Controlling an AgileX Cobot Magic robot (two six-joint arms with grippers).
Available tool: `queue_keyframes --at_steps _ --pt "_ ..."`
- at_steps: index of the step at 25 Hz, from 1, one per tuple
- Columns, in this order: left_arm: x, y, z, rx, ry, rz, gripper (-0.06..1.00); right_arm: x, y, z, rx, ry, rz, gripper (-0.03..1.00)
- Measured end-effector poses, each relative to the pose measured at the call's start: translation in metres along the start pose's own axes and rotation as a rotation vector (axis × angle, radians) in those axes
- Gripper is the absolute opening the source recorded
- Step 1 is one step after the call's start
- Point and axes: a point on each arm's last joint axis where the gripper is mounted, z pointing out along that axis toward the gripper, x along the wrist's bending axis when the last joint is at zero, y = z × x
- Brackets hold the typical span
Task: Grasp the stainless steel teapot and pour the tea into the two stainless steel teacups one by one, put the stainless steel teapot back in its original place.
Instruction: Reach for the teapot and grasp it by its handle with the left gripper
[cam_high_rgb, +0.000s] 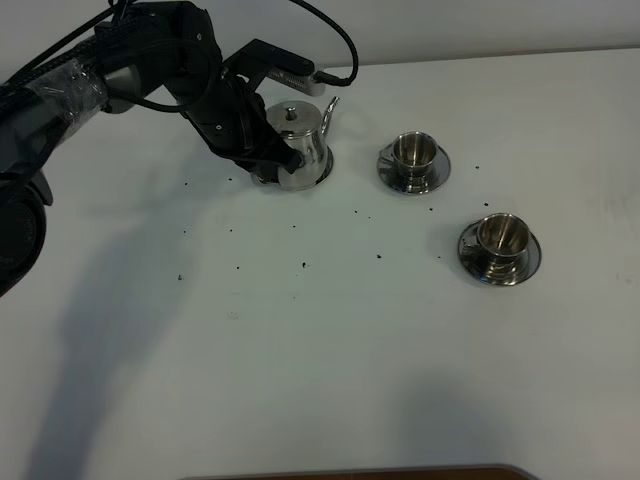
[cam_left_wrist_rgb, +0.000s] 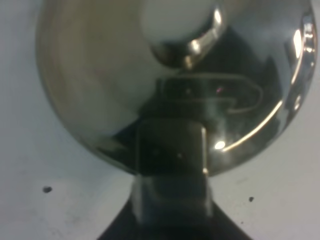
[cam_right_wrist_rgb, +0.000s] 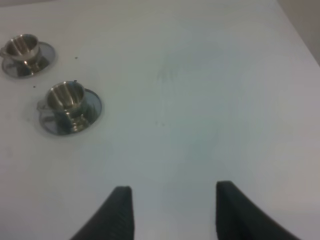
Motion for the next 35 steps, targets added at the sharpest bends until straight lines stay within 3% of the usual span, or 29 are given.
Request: queue_keyframes --at_steps 7,35 --pt "0.0013 0.0003 -0.0003 -0.001 0.014 0.008 0.41 0.0 0.0 0.0 0.0 0.0 0.0 0.38" --pt "0.0064 0.0059 -0.0069 -0.062 0.079 0.033 0.42 0.0 0.0 0.0 0.0 0.0 0.0 0.38"
